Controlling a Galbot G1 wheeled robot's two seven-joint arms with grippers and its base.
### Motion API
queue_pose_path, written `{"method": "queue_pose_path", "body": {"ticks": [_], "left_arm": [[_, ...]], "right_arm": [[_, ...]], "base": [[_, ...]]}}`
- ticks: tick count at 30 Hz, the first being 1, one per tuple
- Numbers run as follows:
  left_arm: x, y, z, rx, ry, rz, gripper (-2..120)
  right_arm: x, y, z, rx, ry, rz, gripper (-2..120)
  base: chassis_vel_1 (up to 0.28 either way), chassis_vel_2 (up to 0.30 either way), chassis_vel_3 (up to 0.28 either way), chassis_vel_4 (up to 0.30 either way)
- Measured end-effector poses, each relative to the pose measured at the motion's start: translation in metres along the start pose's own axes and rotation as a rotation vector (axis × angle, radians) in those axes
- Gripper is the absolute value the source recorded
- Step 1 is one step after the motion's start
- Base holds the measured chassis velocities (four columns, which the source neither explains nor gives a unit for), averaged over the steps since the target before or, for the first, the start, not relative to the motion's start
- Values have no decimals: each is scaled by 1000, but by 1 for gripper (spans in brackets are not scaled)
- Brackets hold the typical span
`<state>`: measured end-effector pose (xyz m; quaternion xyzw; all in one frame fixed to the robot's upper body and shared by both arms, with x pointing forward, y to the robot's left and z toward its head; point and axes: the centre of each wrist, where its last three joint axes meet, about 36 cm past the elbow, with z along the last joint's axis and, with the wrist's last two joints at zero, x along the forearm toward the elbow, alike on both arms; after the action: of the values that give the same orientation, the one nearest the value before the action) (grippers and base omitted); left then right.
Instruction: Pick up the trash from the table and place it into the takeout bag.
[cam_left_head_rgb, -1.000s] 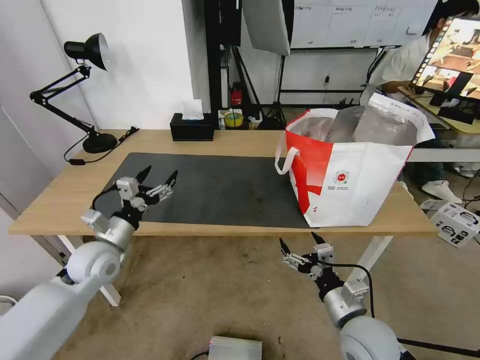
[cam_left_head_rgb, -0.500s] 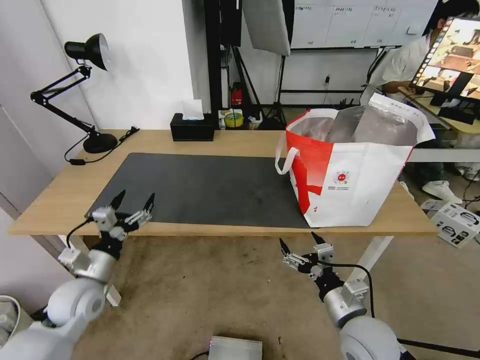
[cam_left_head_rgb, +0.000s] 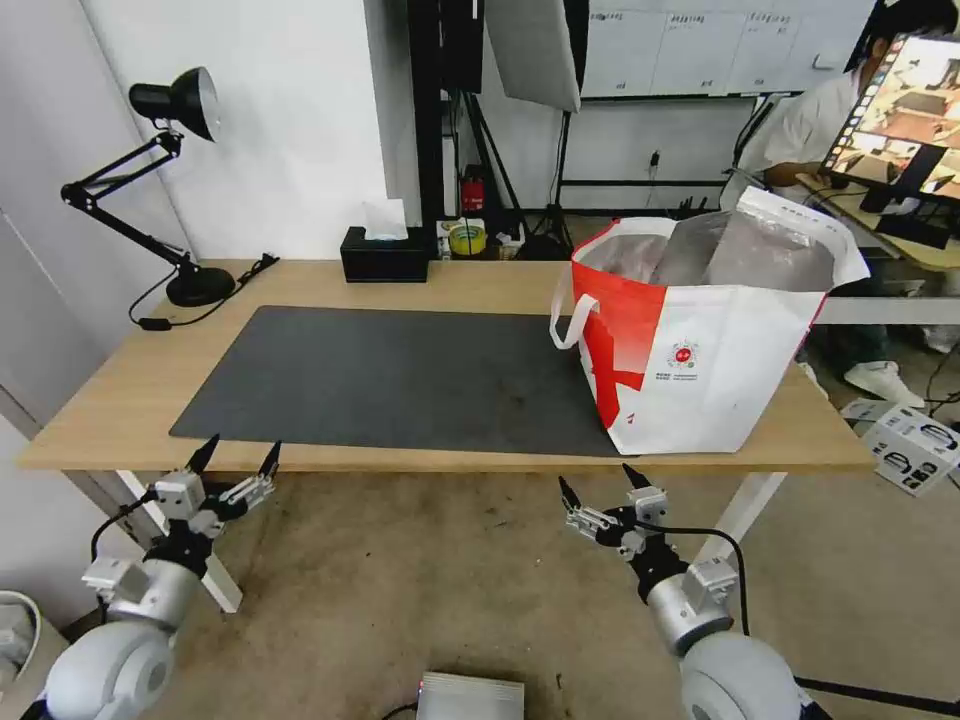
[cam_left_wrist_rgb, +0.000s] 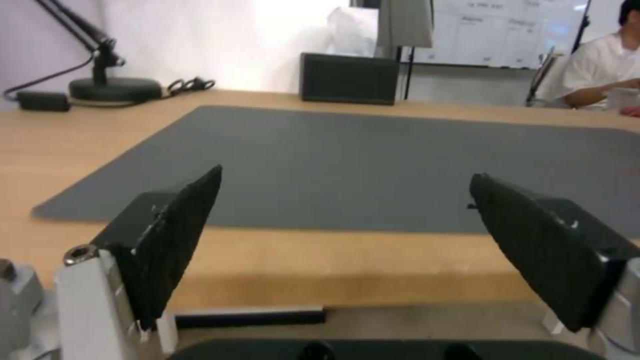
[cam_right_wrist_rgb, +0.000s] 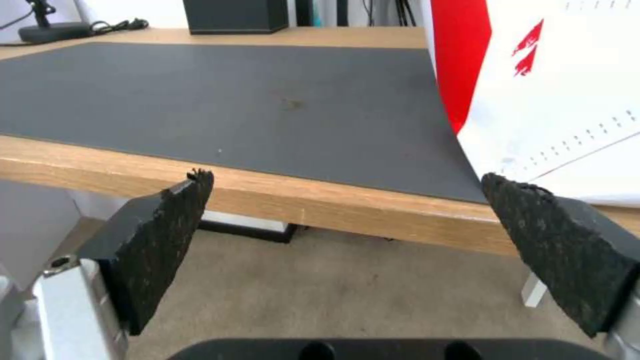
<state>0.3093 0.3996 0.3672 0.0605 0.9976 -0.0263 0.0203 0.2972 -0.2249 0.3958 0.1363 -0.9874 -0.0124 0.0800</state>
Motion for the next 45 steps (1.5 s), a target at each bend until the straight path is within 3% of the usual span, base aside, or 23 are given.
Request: {"method": "queue_pose_path", "body": {"ticks": [16,45], "left_arm": [[15,-2,6,19,25,-10,100],[15,-3,6,24,29,-8,100]], "right_arm": [[0,0,0,0,0,0,100],[0,0,0,0,0,0,100]], "base": [[0,0,0,0],[0,0,0,0]]}}
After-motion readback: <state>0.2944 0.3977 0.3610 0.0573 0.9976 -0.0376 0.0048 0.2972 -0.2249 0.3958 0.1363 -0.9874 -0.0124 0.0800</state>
